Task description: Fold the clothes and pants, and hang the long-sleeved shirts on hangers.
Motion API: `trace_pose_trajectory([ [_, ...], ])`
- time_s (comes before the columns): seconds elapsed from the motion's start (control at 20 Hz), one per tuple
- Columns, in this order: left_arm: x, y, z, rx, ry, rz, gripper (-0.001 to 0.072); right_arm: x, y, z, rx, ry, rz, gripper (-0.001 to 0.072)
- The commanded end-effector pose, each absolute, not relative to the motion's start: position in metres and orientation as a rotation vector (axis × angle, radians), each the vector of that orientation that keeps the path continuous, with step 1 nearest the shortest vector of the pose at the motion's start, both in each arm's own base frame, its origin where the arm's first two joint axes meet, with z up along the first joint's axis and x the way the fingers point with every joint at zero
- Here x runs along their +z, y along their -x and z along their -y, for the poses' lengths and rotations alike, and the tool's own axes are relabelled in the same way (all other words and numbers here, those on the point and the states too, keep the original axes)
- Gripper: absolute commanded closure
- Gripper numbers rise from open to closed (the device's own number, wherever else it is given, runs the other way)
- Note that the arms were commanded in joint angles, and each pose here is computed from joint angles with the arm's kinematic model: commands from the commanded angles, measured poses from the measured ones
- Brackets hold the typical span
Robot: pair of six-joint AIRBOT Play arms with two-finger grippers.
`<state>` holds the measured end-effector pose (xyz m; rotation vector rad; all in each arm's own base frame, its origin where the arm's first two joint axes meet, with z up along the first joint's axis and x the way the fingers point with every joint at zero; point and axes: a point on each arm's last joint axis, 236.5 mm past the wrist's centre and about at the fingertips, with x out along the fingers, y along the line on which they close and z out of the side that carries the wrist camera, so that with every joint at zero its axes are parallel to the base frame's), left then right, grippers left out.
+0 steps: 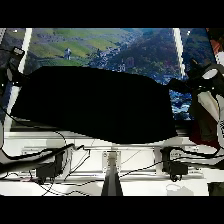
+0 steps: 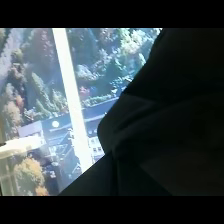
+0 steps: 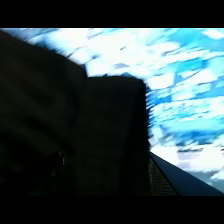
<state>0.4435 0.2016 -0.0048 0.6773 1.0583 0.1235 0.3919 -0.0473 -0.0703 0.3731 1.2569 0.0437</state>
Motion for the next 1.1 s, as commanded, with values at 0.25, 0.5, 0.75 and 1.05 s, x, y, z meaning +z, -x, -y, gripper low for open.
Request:
trace_pose_trajectory([
  [0.25,-0.009,-0.445,-0.201,0.118,-0.679,-1.059,0.0697,-0.103,-0.415,0.02,0.037,-0.505,-1.241,0.0347],
  [0.5,0.011,-0.463,-0.202,0.132,-0.725,-0.963,0.0697,-0.082,-0.455,0.028,0.019,-0.453,-1.083,0.0698],
  [0.75,0.127,-0.499,-0.208,0.229,-0.912,-0.625,0.0698,-0.018,-0.497,0.052,0.028,-0.296,-0.932,0.0698],
  [1.05,0.232,-0.499,-0.205,0.317,-1.002,-0.297,0.0699,0.021,-0.511,0.066,0.012,-0.21,-0.85,0.0698],
])
